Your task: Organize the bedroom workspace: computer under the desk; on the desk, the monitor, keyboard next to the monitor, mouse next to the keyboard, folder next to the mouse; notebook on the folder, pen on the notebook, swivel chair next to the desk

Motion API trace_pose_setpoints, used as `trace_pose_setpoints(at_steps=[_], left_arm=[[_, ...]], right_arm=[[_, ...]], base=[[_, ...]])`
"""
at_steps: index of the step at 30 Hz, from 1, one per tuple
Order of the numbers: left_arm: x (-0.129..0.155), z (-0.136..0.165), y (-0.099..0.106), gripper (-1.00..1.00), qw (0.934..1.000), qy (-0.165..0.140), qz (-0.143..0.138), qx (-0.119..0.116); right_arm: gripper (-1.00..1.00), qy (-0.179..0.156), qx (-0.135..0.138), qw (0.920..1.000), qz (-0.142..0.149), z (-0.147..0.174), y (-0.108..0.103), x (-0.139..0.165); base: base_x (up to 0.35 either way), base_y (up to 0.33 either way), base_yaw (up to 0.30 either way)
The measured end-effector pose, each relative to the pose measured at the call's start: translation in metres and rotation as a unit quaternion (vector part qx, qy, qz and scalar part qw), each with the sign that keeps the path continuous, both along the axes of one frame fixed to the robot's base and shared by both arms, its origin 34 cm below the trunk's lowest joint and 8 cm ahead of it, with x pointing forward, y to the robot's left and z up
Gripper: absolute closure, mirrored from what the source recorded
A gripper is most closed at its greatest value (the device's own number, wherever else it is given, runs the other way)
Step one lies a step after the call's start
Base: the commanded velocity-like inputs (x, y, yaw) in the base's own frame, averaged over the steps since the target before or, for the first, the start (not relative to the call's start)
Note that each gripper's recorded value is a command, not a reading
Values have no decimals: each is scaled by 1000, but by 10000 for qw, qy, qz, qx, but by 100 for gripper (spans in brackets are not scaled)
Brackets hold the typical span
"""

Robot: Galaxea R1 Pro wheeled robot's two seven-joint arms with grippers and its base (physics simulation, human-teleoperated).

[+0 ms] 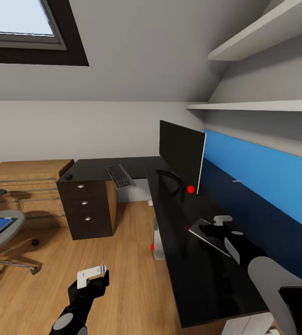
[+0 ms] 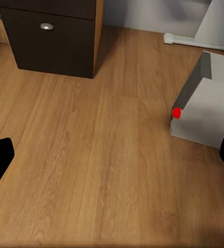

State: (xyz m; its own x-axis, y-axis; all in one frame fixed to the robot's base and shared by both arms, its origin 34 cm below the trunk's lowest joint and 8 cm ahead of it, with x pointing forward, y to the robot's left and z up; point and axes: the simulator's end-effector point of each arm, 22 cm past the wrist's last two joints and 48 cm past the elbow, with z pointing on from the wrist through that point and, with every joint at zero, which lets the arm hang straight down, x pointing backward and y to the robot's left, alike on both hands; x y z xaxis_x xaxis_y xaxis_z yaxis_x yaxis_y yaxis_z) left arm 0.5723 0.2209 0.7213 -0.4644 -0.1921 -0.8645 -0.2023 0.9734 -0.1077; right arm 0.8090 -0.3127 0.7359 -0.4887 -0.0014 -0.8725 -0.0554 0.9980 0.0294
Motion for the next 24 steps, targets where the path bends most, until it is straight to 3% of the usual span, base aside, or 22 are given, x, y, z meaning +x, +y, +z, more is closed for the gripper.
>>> trace_pose_setpoints(at_steps=[6,14,24], left_arm=[[0,0,0,-100,10000,0,1,1],[0,0,0,-100,10000,2,1,-1],[0,0,0,-100,10000,0,0,0]], right_arm=[[-100,0,-1,10000,0,0,0,0],[-100,2,-7,10000,4,0,0,0],[-100,3,-13,10000,7,0,0,0]], base=[[-29,0,0],[-223,0,0],[-99,0,0]])
